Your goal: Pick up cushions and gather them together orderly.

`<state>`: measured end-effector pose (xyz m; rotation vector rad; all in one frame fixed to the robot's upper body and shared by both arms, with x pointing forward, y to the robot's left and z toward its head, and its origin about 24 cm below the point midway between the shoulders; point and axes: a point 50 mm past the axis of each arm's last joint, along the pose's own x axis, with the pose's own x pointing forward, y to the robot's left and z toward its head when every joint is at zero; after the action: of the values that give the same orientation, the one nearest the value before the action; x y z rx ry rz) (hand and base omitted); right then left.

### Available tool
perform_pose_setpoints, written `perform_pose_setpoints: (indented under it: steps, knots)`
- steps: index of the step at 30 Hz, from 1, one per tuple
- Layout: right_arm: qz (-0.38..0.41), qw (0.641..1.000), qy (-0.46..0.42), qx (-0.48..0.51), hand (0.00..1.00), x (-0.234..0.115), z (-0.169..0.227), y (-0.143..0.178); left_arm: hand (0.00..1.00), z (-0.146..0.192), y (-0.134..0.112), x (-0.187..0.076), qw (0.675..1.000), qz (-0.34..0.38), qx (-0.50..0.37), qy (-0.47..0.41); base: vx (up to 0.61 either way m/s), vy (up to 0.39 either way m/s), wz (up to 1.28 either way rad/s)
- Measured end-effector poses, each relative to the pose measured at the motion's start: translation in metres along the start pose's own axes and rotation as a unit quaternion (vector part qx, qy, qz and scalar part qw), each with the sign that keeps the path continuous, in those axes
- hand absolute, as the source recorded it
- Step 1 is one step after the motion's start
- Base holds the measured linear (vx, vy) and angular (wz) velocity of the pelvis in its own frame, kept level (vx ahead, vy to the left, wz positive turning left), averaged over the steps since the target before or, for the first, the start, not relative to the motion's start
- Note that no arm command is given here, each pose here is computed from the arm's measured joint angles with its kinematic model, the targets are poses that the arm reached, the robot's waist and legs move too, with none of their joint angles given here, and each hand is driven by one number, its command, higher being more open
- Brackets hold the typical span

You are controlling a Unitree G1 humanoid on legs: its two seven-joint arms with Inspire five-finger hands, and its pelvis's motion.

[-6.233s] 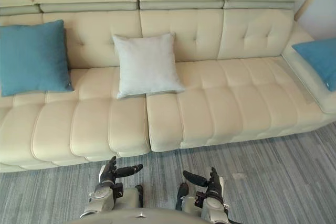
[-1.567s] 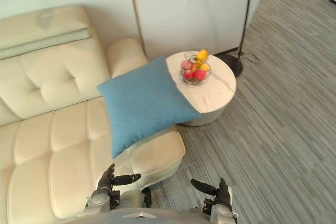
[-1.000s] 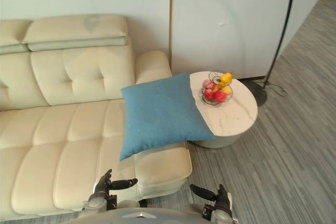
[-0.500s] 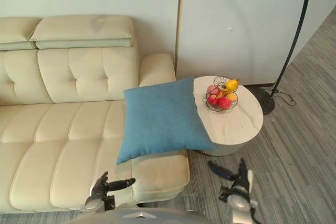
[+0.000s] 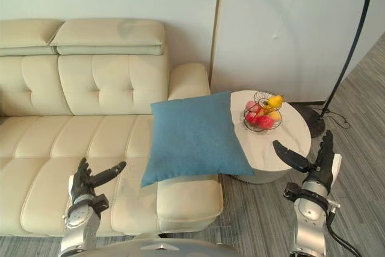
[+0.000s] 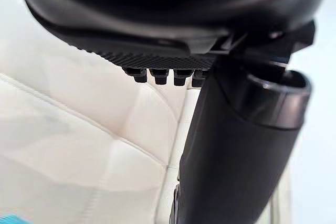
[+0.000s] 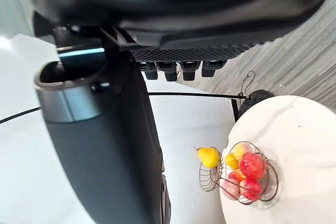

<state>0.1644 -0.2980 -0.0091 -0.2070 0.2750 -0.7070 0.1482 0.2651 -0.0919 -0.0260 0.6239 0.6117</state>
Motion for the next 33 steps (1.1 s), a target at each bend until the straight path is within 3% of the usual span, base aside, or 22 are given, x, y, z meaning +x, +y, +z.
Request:
perform_pose_setpoints:
  steps: [7,15,24,25,26,33]
  knots:
    - [0.023,0.998,-0.049,0.041,1.0,0.007,0.028,0.013,1.0,0.043,-0.018,-0.012,0.993,-0.024,-0.059,-0.097,0.03,0.002,0.11]
    - [0.128,0.991,-0.015,0.046,1.0,0.002,0.019,0.07,1.0,0.049,-0.087,-0.031,0.981,-0.154,-0.02,-0.117,-0.03,-0.023,0.11]
    - [0.19,0.979,-0.022,0.076,1.0,0.007,0.048,0.141,1.0,0.1,-0.162,-0.039,0.951,-0.251,-0.009,-0.18,-0.09,-0.028,0.01]
    - [0.19,0.978,-0.022,0.079,1.0,0.007,0.05,0.144,0.0,0.102,-0.165,-0.039,0.95,-0.254,-0.008,-0.183,-0.14,-0.013,-0.09]
    - [0.191,0.977,-0.025,0.086,0.0,0.006,0.056,0.152,0.0,0.108,-0.171,-0.039,0.948,-0.257,-0.007,-0.188,-0.1,-0.01,-0.08]
    - [0.189,0.974,-0.045,0.115,0.0,0.013,0.081,0.163,0.0,0.141,-0.183,-0.036,0.94,-0.252,0.003,-0.23,-0.06,-0.014,-0.08]
